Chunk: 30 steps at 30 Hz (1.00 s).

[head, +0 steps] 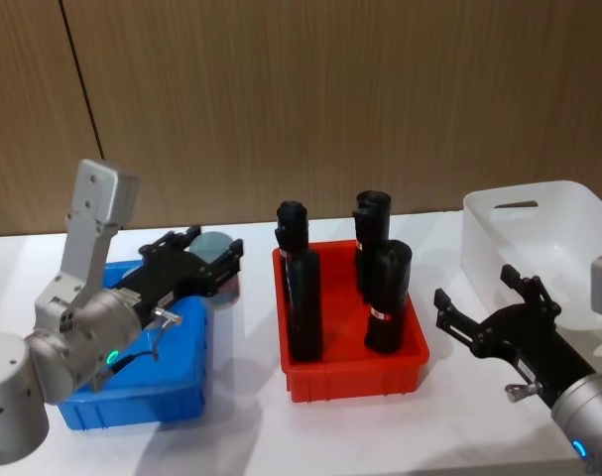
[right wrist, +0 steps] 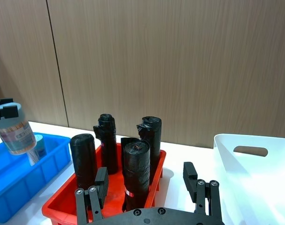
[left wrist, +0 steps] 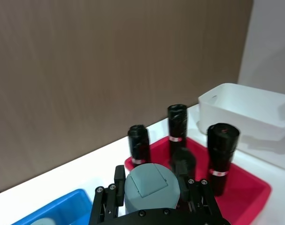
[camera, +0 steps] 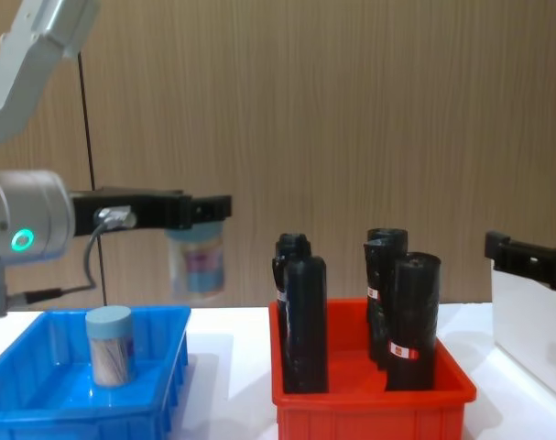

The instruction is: Pick the cotton swabs from the blue box and place them into the white box.

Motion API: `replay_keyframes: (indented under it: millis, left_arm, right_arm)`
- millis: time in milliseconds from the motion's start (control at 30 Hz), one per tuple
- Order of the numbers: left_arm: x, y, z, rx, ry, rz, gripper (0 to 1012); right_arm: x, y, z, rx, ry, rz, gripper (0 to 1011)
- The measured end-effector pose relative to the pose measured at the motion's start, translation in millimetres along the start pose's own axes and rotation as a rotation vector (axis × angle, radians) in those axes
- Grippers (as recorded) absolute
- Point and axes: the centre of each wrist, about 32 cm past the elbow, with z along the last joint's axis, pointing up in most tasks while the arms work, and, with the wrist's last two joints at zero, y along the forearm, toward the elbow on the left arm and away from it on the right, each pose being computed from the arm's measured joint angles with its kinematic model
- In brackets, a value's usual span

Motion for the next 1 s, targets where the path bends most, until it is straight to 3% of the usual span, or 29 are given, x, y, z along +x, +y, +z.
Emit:
replay_keyframes:
  millis: [267, 467, 633, 1000]
  left_arm:
    - [-5.3, -7.3, 18.2, 0.010, 0.021, -0.097, 658]
    - [-10.4, -18.4, 32.9, 0.026, 0.035, -0.183, 658]
    - [-13.8, -29.7, 40.3, 0.037, 0.045, -0.242, 657]
    - [-18.5, -48.0, 48.5, 0.049, 0.058, -0.317, 657]
  right_arm:
    - [0.0, 0.0, 0.0, 0.000, 0.000, 0.000, 1002]
    - [0.0, 0.0, 0.0, 0.000, 0.000, 0.000, 1002]
    - [0.0, 0.0, 0.0, 0.000, 0.000, 0.000, 1002]
    - [0.0, 0.0, 0.0, 0.000, 0.000, 0.000, 1002]
